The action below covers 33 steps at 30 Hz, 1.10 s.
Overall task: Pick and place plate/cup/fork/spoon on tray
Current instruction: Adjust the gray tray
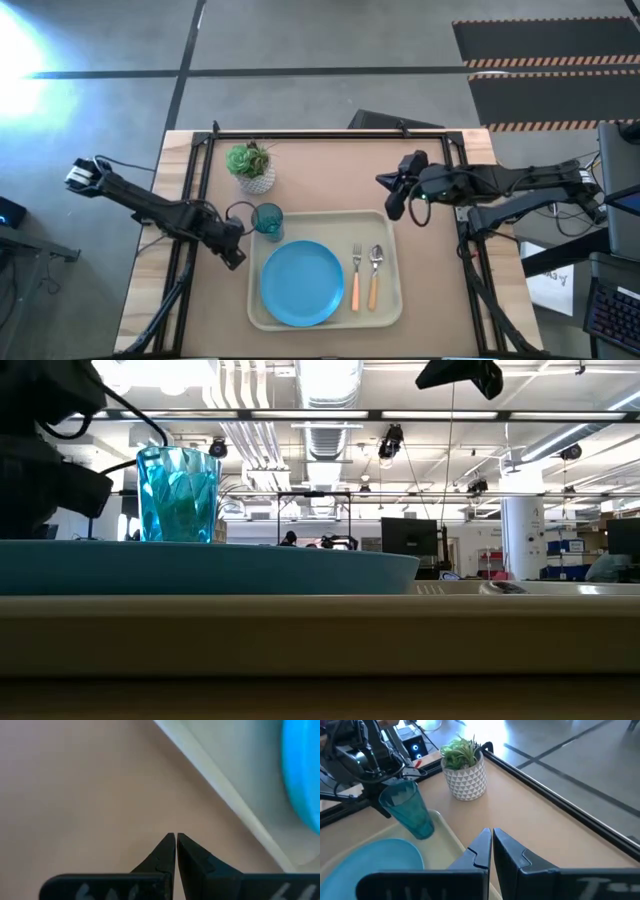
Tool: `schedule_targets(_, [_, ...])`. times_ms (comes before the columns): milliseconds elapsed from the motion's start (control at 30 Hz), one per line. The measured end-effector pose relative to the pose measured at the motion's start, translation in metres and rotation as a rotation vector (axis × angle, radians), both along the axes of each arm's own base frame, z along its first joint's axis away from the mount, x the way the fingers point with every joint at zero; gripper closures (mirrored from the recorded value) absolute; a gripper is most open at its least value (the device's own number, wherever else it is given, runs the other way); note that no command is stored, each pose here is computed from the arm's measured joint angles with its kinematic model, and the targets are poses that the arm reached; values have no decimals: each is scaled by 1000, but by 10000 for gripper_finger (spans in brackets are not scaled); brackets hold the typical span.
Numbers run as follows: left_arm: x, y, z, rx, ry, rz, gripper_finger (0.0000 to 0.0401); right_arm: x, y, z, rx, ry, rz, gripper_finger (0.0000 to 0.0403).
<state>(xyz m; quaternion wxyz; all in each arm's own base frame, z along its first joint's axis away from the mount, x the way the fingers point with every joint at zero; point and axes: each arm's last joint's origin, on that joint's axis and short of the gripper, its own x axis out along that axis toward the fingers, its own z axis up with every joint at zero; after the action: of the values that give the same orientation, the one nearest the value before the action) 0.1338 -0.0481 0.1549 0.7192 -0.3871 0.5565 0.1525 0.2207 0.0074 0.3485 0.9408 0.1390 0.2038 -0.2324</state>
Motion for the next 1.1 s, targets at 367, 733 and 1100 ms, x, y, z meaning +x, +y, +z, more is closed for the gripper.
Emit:
schedule_targets(367, [16,-6,-6,-3,-68,-43,401,-2,0,2,-15,-9,8,394])
schedule_targets(733, [22,-6,-5,27,-140,-30,401,-2,0,3,-7,-13,5,394])
schedule_targets(1100, [26,-6,-3,60,-193,-1,401,-2,0,3,3,-18,1,394])
